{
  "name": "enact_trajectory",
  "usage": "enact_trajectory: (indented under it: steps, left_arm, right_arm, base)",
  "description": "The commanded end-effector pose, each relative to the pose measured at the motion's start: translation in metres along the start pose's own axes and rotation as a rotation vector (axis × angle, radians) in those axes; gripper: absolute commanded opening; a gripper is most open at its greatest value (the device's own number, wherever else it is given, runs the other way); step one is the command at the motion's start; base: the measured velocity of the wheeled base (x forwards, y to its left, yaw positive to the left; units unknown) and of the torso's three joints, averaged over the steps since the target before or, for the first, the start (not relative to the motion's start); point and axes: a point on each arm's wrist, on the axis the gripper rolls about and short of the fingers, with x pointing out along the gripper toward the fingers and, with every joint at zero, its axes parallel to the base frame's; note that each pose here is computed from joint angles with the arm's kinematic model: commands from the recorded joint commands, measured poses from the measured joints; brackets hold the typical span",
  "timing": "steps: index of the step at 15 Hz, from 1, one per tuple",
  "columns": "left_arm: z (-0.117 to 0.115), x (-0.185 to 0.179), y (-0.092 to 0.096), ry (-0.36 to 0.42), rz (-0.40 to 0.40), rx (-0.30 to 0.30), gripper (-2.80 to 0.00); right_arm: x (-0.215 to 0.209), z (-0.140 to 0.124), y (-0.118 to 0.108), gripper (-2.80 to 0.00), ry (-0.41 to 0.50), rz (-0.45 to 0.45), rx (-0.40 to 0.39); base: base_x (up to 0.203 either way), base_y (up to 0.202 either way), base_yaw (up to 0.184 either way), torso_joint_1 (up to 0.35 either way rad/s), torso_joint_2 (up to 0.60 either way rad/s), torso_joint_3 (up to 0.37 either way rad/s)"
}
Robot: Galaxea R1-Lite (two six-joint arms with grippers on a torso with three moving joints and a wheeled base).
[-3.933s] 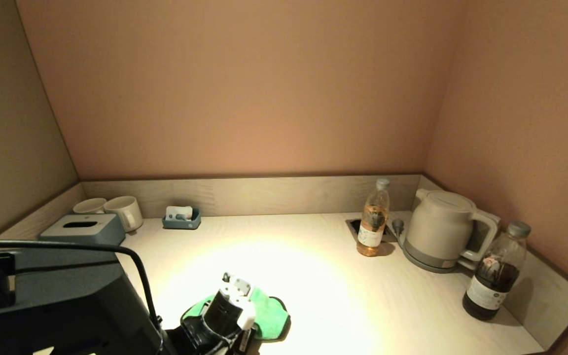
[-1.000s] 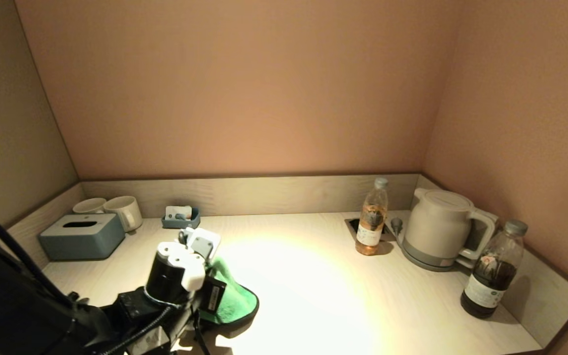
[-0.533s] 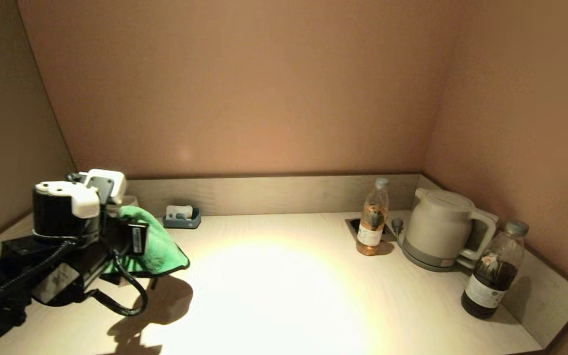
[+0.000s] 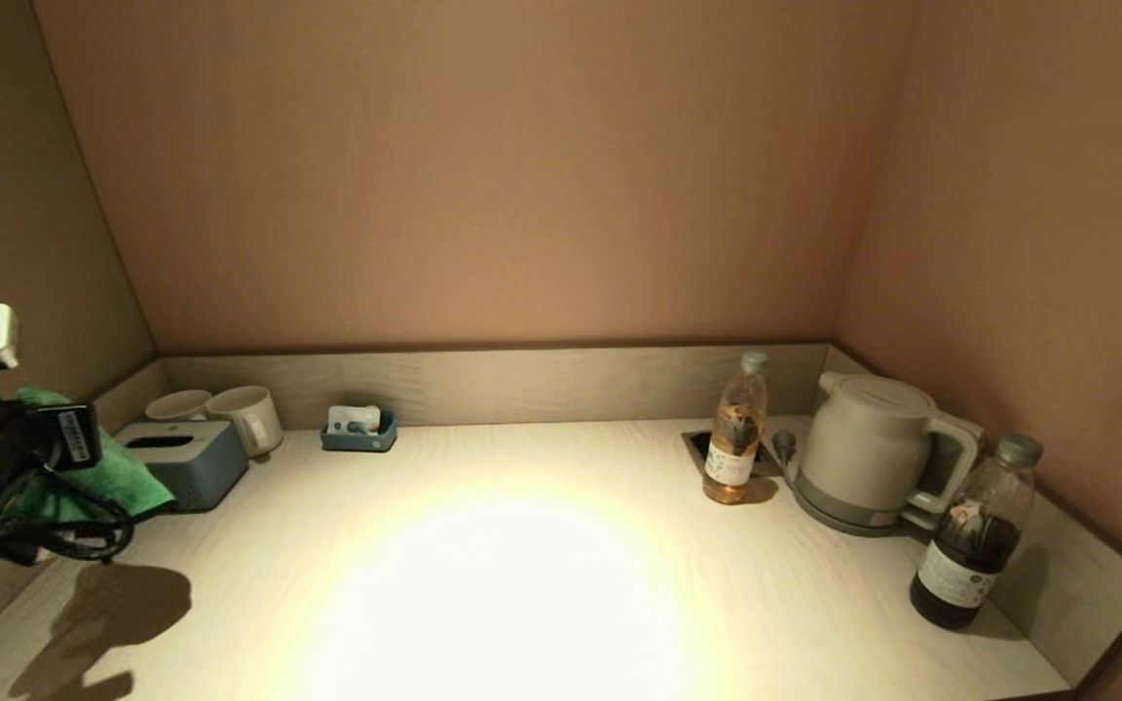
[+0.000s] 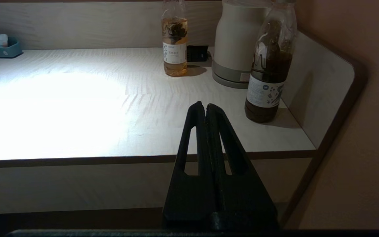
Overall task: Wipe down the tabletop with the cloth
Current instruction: Place the tablecloth
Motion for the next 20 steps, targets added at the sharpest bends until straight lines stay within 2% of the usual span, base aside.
enact_trajectory:
  steps: [1, 5, 12, 17, 20]
  left_arm:
    - [-0.003, 0.008, 0.01, 0.013, 0.045, -0.007, -2.8]
    - [-0.025, 0.037, 0.026, 0.104, 0.14, -0.005, -2.8]
    - [-0.04, 0.05, 0.024, 0.158, 0.16, -0.004, -2.8]
    - [-0.061, 0.061, 0.017, 0.225, 0.171, -0.054, -2.8]
    - [-0.066, 0.065, 0.017, 0.241, 0.177, -0.055, -2.8]
  right_arm:
    - [0.0, 0.0, 0.0, -2.8, 0.0, 0.001, 0.0]
    - [0.0, 0.0, 0.0, -2.8, 0.0, 0.001, 0.0]
    - [0.0, 0.0, 0.0, -2.8, 0.0, -0.001, 0.0]
    - [0.0, 0.0, 0.0, -2.8, 0.0, -0.001, 0.0]
    - [0.0, 0.0, 0.0, -2.8, 0.0, 0.001, 0.0]
  base:
    - [0.0, 0.0, 0.0, 0.0, 0.0, 0.0]
    - [0.0, 0.0, 0.0, 0.0, 0.0, 0.0]
    - [0.0, 0.0, 0.0, 0.0, 0.0, 0.0]
    - [0.0, 0.0, 0.0, 0.0, 0.0, 0.0]
    - [0.0, 0.0, 0.0, 0.0, 0.0, 0.0]
